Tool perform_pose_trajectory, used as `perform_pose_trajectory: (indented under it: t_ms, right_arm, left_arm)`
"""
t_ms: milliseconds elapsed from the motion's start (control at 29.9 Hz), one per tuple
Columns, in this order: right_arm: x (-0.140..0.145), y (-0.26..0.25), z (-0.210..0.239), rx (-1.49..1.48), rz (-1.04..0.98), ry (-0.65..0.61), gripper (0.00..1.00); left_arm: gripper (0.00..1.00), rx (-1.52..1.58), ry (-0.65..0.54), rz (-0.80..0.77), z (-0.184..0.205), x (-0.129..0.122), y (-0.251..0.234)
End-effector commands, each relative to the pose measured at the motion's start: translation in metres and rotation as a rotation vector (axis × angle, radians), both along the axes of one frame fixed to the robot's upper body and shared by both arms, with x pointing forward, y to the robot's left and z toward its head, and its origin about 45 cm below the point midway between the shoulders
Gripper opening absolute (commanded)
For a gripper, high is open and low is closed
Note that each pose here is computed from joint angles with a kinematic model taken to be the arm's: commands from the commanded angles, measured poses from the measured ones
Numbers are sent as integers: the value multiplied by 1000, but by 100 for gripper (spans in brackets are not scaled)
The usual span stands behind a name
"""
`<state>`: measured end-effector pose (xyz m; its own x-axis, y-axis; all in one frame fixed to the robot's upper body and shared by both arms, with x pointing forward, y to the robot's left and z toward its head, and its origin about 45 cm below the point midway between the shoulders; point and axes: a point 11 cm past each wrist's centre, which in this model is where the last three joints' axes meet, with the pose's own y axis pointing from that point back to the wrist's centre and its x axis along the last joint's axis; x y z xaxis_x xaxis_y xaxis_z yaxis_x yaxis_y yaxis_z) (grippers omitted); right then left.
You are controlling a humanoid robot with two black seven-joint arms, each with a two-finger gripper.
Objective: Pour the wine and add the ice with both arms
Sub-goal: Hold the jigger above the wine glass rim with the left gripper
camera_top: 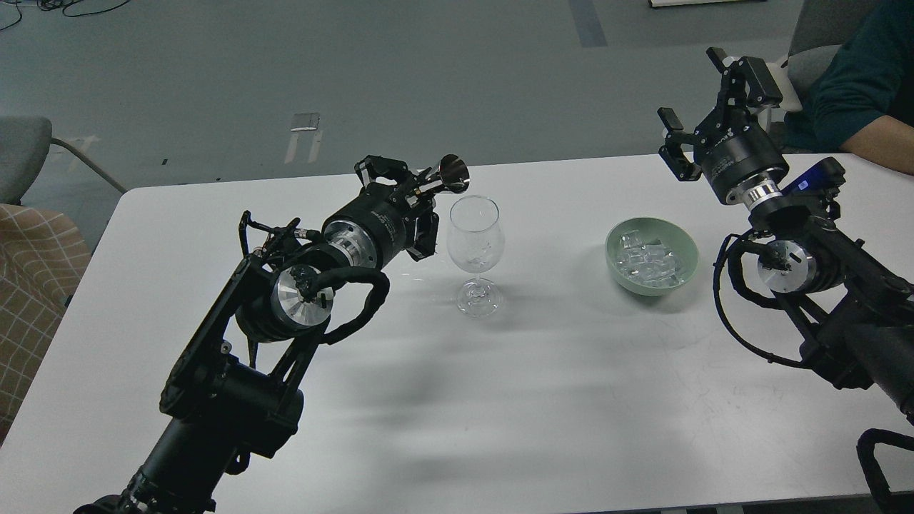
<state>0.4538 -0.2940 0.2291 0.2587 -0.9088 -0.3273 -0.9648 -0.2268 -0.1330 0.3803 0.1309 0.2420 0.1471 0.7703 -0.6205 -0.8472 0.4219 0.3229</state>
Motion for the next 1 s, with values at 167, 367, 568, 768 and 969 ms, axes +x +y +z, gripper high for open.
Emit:
perform_pose_trajectory:
  t_ms: [167, 367, 568, 768, 969]
  right_arm:
    - [0, 0, 0, -2, 1, 0, 100]
    - [0, 0, 0, -1, 0, 1, 100]
    - [-1, -1, -2, 1, -1, 4, 100]
    - [-1, -1, -3, -1, -1, 5, 100]
    - [-1, -1, -2, 1, -2, 5, 100]
  left_arm:
    - [0, 31, -18, -5, 1, 0, -2]
    - [0, 67, -55, -2, 1, 0, -2]
    - [0, 67, -69, -3, 3, 0, -4]
    - [0, 81, -81, -7, 4, -1, -5]
    - [0, 110, -99, -33, 2, -5, -15]
